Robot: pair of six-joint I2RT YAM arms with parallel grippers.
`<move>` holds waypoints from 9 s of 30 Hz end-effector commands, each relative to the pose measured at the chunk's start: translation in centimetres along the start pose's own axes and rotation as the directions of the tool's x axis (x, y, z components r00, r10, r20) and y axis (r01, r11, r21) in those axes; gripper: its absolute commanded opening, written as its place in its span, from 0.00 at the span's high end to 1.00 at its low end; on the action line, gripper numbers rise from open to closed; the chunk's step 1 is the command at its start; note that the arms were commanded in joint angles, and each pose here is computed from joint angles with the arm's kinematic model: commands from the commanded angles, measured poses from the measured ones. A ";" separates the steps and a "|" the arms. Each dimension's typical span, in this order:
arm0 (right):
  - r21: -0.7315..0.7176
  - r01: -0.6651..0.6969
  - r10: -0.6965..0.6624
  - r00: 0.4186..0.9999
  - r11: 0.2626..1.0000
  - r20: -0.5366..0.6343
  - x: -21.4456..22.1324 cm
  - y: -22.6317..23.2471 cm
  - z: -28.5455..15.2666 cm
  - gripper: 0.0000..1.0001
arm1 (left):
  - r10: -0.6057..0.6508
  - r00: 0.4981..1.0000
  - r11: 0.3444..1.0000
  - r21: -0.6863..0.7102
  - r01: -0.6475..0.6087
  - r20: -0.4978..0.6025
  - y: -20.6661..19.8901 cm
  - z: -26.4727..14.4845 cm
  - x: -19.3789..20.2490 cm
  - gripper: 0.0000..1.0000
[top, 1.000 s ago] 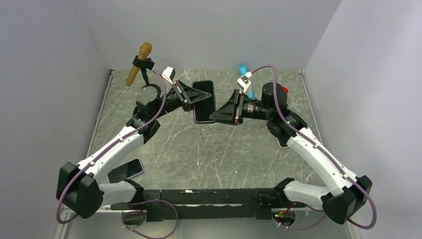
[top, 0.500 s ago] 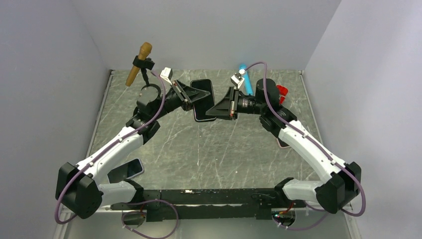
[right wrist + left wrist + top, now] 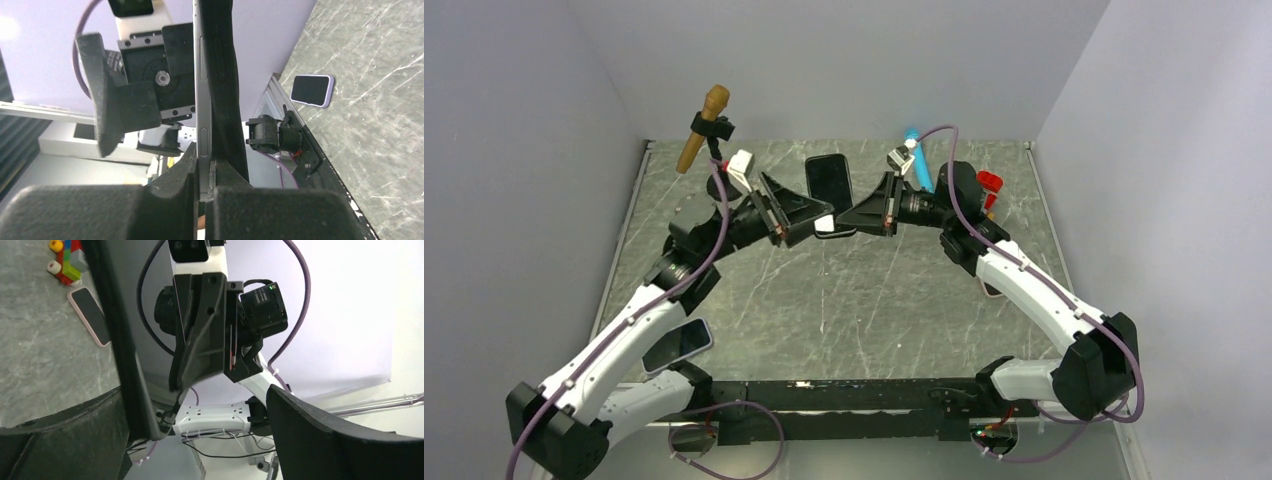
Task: Take the phone out of the phone case
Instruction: Remove the phone case from the phone, then place the phone case at the center of the board, then place the phone at the center of the board, then pick up the phone at the center of the board.
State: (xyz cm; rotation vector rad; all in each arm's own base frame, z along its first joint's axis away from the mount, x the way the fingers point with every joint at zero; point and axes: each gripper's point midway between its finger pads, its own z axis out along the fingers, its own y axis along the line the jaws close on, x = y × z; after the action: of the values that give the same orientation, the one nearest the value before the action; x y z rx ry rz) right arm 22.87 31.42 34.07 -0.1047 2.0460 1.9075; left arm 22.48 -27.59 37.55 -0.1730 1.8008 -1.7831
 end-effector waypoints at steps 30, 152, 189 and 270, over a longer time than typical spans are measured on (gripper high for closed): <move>-0.186 0.054 -0.035 0.994 0.981 0.101 -3.2 7.1 -2.3 1.00 | 0.164 0.985 0.984 0.058 -0.167 0.051 0.0 -2.2 0.3 0.41; 0.574 0.087 -0.206 0.968 0.814 0.145 2.7 -6.9 -11.3 1.00 | -0.036 0.990 0.751 -0.657 -0.062 -0.134 25.6 9.6 -10.7 0.17; 0.692 -0.038 0.006 0.999 0.721 0.048 3.9 -31.1 -5.7 0.97 | 0.283 0.959 0.492 -0.854 -0.169 -0.026 15.5 -16.1 -2.7 0.14; 0.824 0.128 -0.169 0.985 0.553 -0.039 3.4 -24.4 -11.4 0.00 | 0.161 0.272 -0.148 -0.249 0.957 0.949 34.4 -39.4 -0.9 0.01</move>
State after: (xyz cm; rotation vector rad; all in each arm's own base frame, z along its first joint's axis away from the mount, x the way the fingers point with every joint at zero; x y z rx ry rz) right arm 24.39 18.98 9.61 -0.0088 2.5888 0.6918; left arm 12.45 7.16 1.74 -2.4057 1.7837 0.0248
